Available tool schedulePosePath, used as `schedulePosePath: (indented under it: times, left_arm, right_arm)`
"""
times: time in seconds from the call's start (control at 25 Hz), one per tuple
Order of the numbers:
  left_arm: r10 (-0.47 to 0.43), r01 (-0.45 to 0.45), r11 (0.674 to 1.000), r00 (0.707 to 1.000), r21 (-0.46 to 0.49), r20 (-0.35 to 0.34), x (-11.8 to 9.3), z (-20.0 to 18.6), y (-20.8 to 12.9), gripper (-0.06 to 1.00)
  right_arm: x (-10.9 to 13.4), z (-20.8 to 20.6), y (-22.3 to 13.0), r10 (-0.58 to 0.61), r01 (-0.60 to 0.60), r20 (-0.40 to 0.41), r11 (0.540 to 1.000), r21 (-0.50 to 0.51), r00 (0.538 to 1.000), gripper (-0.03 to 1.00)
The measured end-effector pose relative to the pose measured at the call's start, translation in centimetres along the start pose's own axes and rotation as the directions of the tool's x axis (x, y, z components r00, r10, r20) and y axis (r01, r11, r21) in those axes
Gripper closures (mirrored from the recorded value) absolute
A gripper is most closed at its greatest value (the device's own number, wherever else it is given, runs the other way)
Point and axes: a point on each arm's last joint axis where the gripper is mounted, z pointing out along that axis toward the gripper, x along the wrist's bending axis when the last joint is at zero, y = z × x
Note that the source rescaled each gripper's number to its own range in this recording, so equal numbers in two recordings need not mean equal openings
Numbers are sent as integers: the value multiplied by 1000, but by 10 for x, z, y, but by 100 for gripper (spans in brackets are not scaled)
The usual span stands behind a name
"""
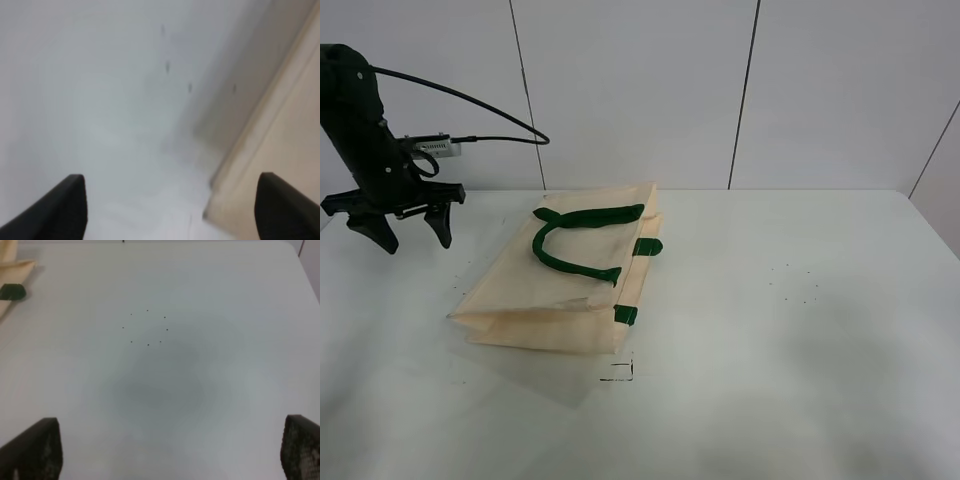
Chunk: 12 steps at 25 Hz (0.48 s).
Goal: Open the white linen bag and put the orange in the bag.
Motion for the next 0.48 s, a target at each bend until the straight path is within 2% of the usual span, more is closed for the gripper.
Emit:
schedulePosePath:
  times: [0.2, 0.48]
  left_arm:
    - [22, -22, 1000, 1000, -10, 1, -3, -25, -15, 0]
    - [26, -24, 993, 1000, -119, 16, 1, -71, -41, 0]
  right_arm:
    - [0, 0, 0, 0, 0, 0, 1000, 0, 1000, 0]
    - [0, 0, 0, 0, 0, 0, 1000, 0, 1000, 0]
